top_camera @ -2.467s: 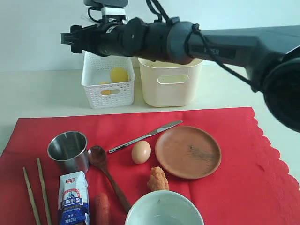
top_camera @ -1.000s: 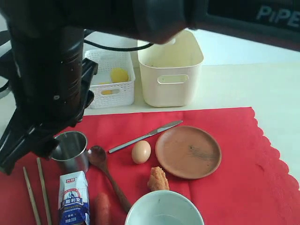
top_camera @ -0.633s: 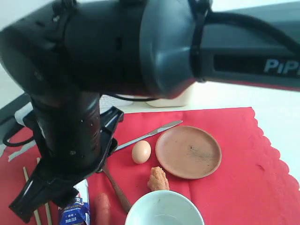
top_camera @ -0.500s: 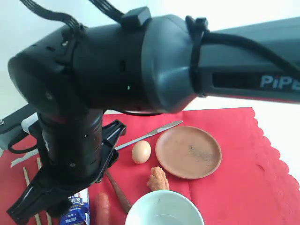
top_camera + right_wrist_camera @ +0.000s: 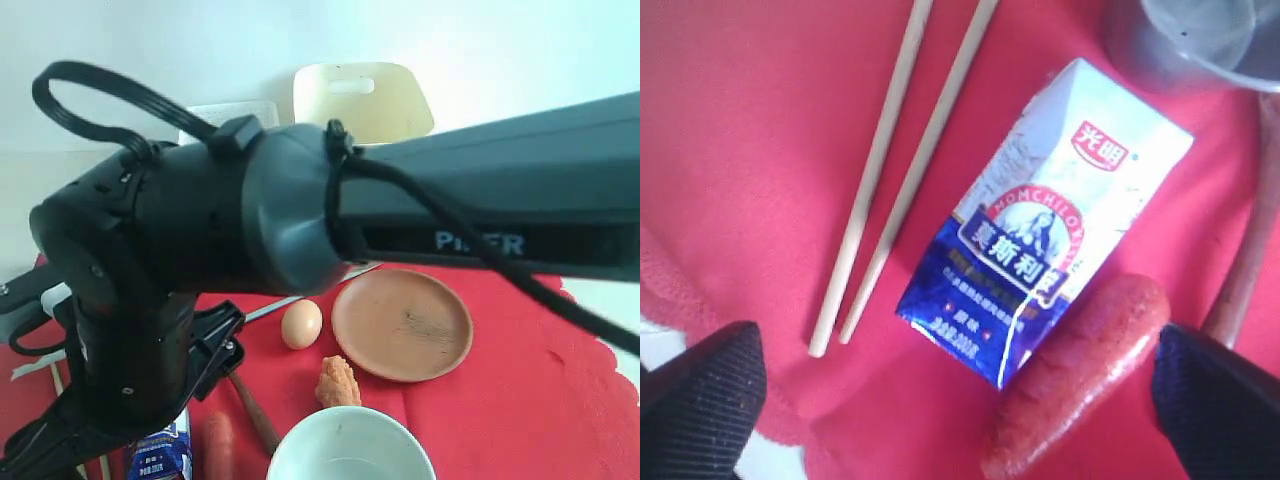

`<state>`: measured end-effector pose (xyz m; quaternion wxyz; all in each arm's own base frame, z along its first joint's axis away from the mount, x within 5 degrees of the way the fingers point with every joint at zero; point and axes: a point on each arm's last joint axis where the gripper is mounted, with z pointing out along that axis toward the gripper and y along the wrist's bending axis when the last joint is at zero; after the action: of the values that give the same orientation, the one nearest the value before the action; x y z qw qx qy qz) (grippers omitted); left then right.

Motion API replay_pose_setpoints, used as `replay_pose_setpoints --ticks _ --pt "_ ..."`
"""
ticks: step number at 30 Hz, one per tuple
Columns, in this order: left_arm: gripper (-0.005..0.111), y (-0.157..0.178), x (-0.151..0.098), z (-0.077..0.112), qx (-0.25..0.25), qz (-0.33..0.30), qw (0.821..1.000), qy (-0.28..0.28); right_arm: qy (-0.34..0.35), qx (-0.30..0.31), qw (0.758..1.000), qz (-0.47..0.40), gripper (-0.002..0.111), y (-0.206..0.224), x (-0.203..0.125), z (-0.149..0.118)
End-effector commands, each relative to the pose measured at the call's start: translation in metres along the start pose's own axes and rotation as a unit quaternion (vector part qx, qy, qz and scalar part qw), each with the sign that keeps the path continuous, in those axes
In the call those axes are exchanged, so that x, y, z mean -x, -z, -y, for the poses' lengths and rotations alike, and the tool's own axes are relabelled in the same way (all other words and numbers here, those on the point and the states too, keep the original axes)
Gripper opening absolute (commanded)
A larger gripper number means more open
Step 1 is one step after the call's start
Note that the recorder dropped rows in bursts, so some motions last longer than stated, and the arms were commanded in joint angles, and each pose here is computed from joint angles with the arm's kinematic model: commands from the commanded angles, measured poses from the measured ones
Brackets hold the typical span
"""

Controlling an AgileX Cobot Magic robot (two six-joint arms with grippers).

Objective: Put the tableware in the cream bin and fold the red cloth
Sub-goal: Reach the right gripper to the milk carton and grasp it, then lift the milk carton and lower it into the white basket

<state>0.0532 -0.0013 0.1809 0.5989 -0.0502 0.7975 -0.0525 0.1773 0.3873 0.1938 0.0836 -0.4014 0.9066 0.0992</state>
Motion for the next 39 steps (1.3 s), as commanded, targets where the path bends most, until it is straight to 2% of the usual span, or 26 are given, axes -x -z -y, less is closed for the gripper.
replay_pose_setpoints --ticks 1,9,13,17,20,21,28,30,35,39 --pt "0.0 0.0 0.0 0.0 -0.002 0.004 1.0 0.005 -0.001 -0.02 1.0 0.002 0.105 -0.018 0.006 0.002" --pt "0.0 0.0 0.0 0.0 -0.002 0.004 1.0 0.005 -0.001 -0.036 0.999 -0.008 0.105 -0.048 0.011 0.004" --pt "0.0 0.0 0.0 0.0 -0.002 0.004 1.0 0.005 0.003 -0.038 0.999 -0.017 0.099 -0.06 0.012 0.004" --pt "0.0 0.0 0.0 0.0 -0.002 0.004 1.0 0.005 0.005 -0.043 0.999 -0.022 0.075 -0.065 0.011 0.006" --pt "0.0 0.0 0.0 0.0 -0.002 0.004 1.0 0.005 0.008 -0.047 0.999 -0.025 0.049 -0.067 0.011 0.006" --pt "0.0 0.0 0.0 0.0 -0.002 0.004 1.0 0.005 0.008 -0.047 0.999 -0.026 0.034 -0.068 0.01 0.007" --pt "0.0 0.0 0.0 0.0 -0.002 0.004 1.0 0.005 0.018 -0.054 0.998 -0.031 0.0 -0.07 0.009 0.008" --pt "0.0 0.0 0.0 0.0 -0.002 0.004 1.0 0.005 0.033 -0.051 0.998 -0.019 0.0 -0.053 0.012 0.007" --pt "0.0 0.0 0.0 0.0 -0.002 0.004 1.0 0.005 0.068 -0.027 0.994 0.075 0.0 0.032 0.021 0.001" --pt "0.0 0.0 0.0 0.0 -0.002 0.004 1.0 0.005 0.098 -0.023 0.982 0.16 0.0 0.099 0.019 0.001"
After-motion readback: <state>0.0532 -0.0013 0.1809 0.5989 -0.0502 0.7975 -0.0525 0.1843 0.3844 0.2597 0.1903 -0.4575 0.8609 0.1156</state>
